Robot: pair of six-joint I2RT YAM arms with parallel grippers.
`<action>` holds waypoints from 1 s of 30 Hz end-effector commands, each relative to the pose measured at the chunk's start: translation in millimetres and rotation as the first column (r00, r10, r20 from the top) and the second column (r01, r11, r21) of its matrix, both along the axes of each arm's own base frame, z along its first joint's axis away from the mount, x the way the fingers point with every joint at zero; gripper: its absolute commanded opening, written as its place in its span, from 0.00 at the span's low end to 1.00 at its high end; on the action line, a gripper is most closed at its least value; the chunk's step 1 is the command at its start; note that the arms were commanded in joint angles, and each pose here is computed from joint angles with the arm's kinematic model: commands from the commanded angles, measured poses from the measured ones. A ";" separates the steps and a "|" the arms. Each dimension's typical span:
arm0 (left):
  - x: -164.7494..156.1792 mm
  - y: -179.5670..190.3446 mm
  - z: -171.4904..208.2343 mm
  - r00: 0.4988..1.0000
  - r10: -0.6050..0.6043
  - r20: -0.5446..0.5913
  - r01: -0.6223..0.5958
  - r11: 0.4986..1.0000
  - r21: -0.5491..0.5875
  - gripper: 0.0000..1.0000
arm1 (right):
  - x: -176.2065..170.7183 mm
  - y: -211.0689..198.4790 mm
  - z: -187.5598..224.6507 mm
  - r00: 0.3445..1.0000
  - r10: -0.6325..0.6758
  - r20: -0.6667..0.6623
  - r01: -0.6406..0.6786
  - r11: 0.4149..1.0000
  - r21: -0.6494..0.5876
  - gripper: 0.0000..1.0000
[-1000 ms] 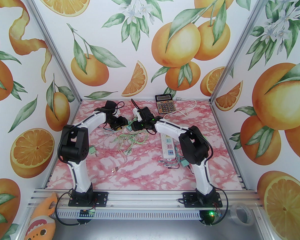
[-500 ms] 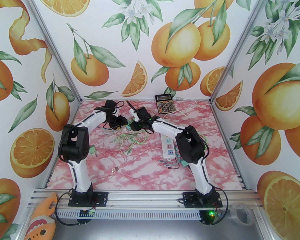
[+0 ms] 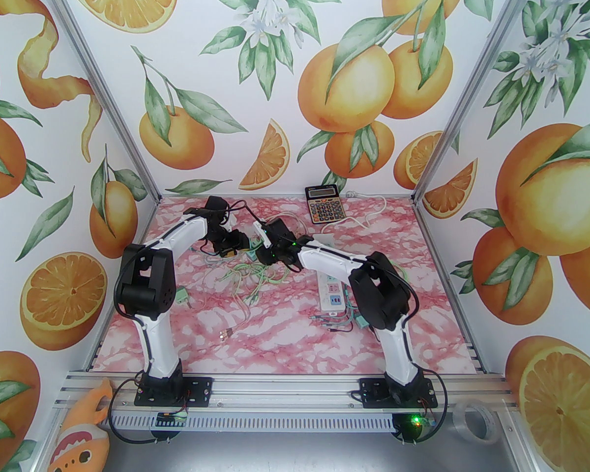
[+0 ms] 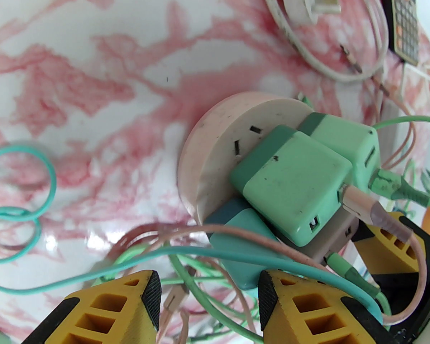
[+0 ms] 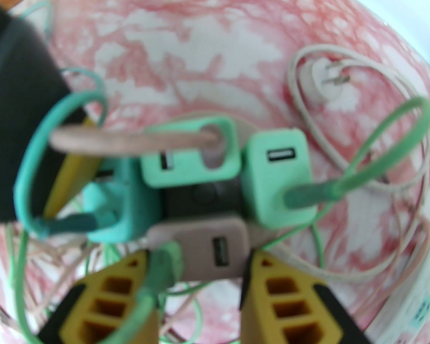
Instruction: Pull the plug off the socket
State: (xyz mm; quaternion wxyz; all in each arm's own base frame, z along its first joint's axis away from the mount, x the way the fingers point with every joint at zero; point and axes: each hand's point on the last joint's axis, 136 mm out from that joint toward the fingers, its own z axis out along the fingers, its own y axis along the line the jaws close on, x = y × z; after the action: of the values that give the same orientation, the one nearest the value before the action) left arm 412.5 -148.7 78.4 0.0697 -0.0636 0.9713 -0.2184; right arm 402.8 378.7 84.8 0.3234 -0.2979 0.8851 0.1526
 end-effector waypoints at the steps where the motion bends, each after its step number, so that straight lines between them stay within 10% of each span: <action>1: -16.8 2.1 -6.1 0.999 -0.030 -0.029 0.030 0.999 0.014 0.50 | -31.5 7.0 5.5 0.998 0.026 -0.051 -0.025 1.000 0.015 0.36; 14: -17.5 -5.6 -16.7 0.998 -0.044 -0.045 0.045 0.999 0.014 0.50 | -8.6 10.3 -25.0 0.998 -0.006 -0.064 0.002 0.998 -0.060 0.50; 30: -15.7 -3.6 -31.3 0.996 -0.028 -0.088 0.033 0.997 0.065 0.50 | -7.5 5.9 -1.0 0.997 0.034 0.064 -0.024 0.990 -0.141 0.32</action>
State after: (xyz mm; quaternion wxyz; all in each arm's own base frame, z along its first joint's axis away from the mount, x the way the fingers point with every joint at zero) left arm 407.0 -151.4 76.8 0.0610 -0.0592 0.9718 -0.2200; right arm 401.3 381.9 75.0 0.3141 -0.3052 0.8924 0.1089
